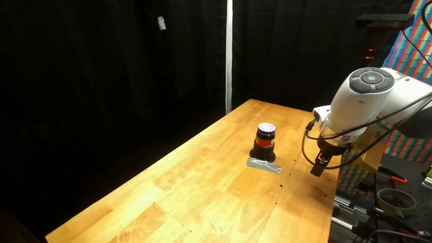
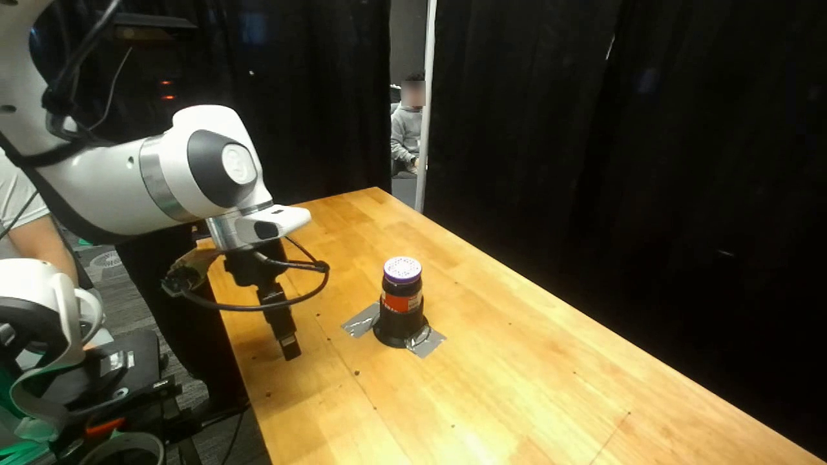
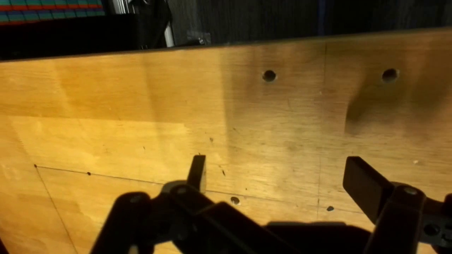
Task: Put a rubber band around the cup
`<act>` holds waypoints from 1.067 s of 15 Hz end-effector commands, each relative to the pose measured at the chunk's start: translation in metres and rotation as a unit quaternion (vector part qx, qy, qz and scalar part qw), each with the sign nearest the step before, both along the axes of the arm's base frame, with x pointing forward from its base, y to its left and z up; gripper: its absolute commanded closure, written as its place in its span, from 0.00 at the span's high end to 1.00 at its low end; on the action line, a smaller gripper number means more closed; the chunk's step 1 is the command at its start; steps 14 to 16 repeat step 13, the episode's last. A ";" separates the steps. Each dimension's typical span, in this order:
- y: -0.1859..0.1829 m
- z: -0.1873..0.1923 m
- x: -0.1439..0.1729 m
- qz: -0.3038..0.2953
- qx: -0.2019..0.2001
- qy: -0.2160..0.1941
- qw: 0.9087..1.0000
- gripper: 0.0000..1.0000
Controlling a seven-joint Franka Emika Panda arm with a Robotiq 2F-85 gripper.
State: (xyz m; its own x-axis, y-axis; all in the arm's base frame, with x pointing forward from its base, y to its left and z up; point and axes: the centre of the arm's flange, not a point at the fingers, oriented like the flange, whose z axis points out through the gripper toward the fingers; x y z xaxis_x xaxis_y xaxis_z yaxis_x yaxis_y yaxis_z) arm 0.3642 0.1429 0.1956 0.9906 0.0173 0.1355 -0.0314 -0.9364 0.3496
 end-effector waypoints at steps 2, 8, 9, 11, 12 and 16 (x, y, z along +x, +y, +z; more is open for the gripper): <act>0.012 0.081 0.026 0.024 -0.007 0.062 0.998 1.00; 0.017 0.183 0.059 0.025 0.017 0.103 0.994 1.00; 0.015 0.207 0.064 0.020 0.022 0.104 0.994 1.00; 0.015 0.183 0.055 0.012 0.018 0.102 0.995 1.00; 0.014 0.204 0.057 0.006 0.019 0.102 0.995 1.00; 0.013 0.218 0.059 0.005 0.020 0.100 0.995 1.00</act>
